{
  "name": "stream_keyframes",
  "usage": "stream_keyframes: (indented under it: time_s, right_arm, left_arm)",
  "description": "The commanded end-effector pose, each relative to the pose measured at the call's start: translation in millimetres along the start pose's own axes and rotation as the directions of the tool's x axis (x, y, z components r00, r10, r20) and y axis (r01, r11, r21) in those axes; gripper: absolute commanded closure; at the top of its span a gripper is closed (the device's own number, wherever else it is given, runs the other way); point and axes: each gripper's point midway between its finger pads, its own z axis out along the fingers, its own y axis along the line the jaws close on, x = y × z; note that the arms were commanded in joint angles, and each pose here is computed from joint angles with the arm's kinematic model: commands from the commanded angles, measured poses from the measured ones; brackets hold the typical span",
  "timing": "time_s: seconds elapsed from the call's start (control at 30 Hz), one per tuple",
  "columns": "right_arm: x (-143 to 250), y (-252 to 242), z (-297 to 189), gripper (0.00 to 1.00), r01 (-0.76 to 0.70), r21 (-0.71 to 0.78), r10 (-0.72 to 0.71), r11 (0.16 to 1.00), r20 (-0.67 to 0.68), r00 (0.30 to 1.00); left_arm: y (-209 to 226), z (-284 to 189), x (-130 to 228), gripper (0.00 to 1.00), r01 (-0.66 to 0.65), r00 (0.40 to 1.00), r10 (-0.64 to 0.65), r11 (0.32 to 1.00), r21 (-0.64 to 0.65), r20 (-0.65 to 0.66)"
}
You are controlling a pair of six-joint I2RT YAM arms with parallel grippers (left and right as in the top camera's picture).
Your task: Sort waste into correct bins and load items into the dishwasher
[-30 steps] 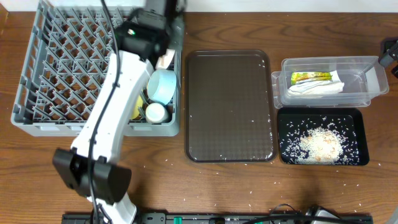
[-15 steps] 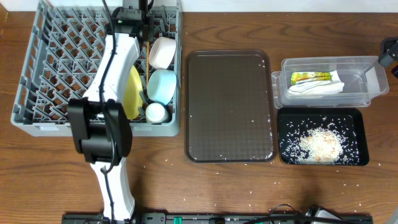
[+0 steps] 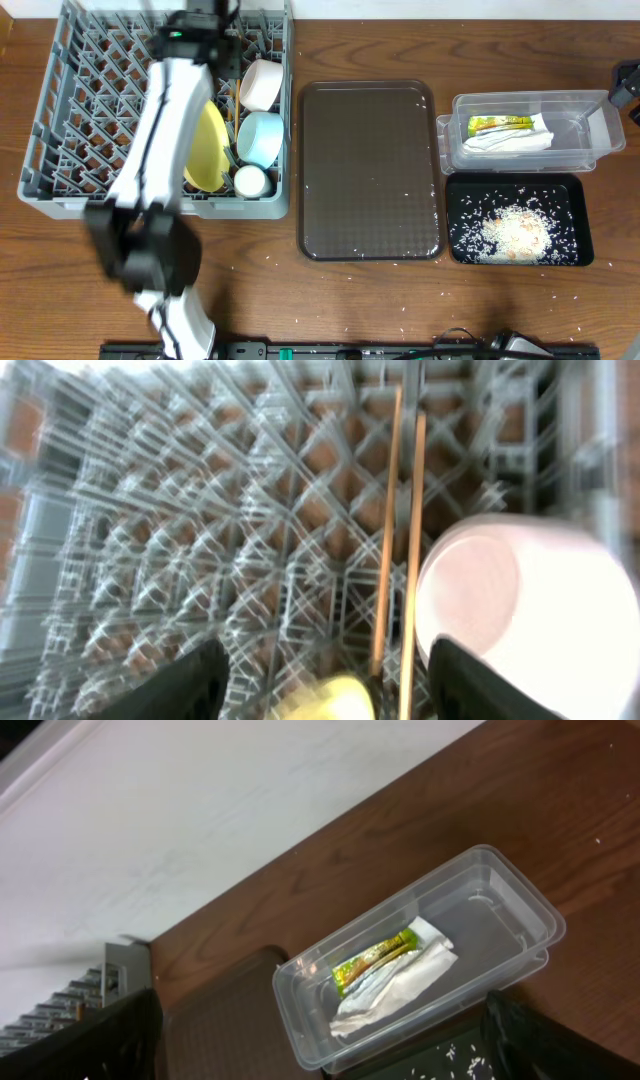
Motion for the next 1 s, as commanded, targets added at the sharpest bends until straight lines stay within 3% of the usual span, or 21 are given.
stream_keyframes:
  time_s: [0.0,0.23,0.43,0.47,0.57,0.73,0.83,0.87,0.97]
  right_arm:
    - [-4.8,-1.0,-3.5,0.01,-0.012,0.003,0.012,1.0,0.014,1.0]
    - [-4.8,-1.0,-3.5,0.01,-0.012,0.003,0.012,1.0,0.014,1.0]
    - [-4.8,-1.0,-3.5,0.01,-0.012,0.003,0.012,1.0,0.014,1.0]
    - [-4.8,-1.0,-3.5,0.01,-0.012,0.003,0.012,1.0,0.014,1.0]
    - [-4.8,-1.0,-3.5,0.01,-0.012,0.003,0.012,1.0,0.014,1.0]
    - [-4.8,-1.0,-3.5,0.01,-0.012,0.003,0.012,1.0,0.014,1.0]
    - [-4.8,-1.0,-3.5,0.01,-0.012,0.003,0.012,1.0,0.014,1.0]
    - [-4.8,-1.0,-3.5,0.01,-0.012,0.003,0.012,1.0,0.014,1.0]
    - [-4.8,-1.0,-3.5,0.01,-0.011,0.003,0.011,1.0,0.014,1.0]
  left_arm:
    - [11.5,-91.9,2.1,0.32,0.153,0.986,-0.158,0.983,0.1,0.051]
    - [9.3,-175.0,92.6,0.31,0.13,0.989,-0.119,0.983,0.133,-0.088]
    - [0.0,-215.2,137.1,0.29,0.19,0.966,-0.223,0.956,0.223,0.132]
    - [-0.8,-219.1,145.8,0.25,0.214,0.951,-0.26,0.944,0.25,0.17]
    - [-9.1,-220.6,177.5,0.21,0.236,0.914,-0.331,0.904,0.357,0.234]
    - [-16.2,-201.9,205.4,0.14,0.361,0.839,-0.498,0.81,0.462,0.218]
    - [-18.8,-181.0,226.5,0.14,0.37,0.86,-0.478,0.825,0.426,0.18]
    - [-17.2,-175.0,235.6,0.07,0.369,0.874,-0.459,0.84,0.398,0.16]
    - [-4.1,-167.9,242.9,0.07,0.379,0.878,-0.446,0.869,0.317,0.173]
